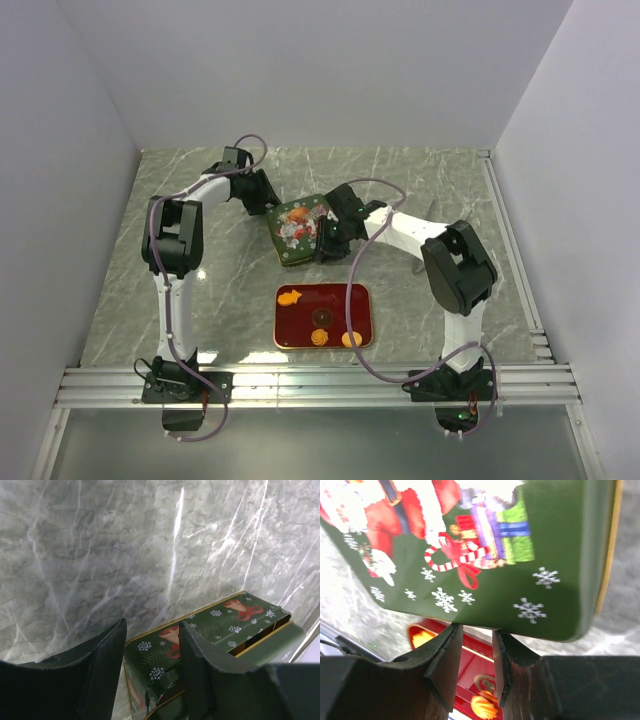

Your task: Pack the cookies

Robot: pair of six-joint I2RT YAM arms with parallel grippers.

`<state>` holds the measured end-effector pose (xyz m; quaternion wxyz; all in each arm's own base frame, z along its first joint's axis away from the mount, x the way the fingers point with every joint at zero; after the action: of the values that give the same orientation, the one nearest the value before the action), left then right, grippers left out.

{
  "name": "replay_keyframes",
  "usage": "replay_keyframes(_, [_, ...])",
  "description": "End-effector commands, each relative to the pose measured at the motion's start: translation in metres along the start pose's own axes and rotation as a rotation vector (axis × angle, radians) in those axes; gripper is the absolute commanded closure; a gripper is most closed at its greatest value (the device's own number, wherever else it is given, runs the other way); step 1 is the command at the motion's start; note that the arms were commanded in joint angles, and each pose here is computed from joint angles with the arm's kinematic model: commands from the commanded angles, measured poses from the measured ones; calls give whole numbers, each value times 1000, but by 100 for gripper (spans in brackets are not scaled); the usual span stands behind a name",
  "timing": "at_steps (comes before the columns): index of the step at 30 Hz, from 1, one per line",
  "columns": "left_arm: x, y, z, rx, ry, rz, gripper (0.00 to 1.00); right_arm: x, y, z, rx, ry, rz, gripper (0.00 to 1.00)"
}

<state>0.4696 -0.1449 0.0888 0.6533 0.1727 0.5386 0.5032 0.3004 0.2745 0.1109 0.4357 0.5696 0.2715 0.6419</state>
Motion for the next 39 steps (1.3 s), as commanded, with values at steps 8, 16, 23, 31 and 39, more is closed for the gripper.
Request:
replay_keyframes(8, [7, 1, -52, 144, 4, -30, 50, 28, 4, 31, -63, -1, 16, 62])
replay_keyframes(16, [21, 7, -79, 205, 56, 29, 56, 23, 14, 15, -41, -43, 61, 62])
replay_keyframes(23, [14, 11, -74, 236, 66, 77, 52, 36, 20, 18, -39, -59, 120, 62])
replay_keyframes(31, [-1, 12, -76, 253, 69, 28, 46, 59, 11, -7, 28, -66, 188, 61])
replay_keyframes(39, [-3, 21, -92, 271, 83, 20, 48, 64, -13, -15, 79, -91, 177, 61])
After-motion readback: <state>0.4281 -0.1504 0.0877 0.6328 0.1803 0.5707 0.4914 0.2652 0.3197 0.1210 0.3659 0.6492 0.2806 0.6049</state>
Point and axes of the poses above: each gripper's point midway between its finger pads, its own y axis back along the fingers, its own x axis along the line the jaws close on, z = x × y, the point moved 7 cm from there along y, back along the fingers, and after that the axes turned 6 degrees about -y, right-handed, at the moved point
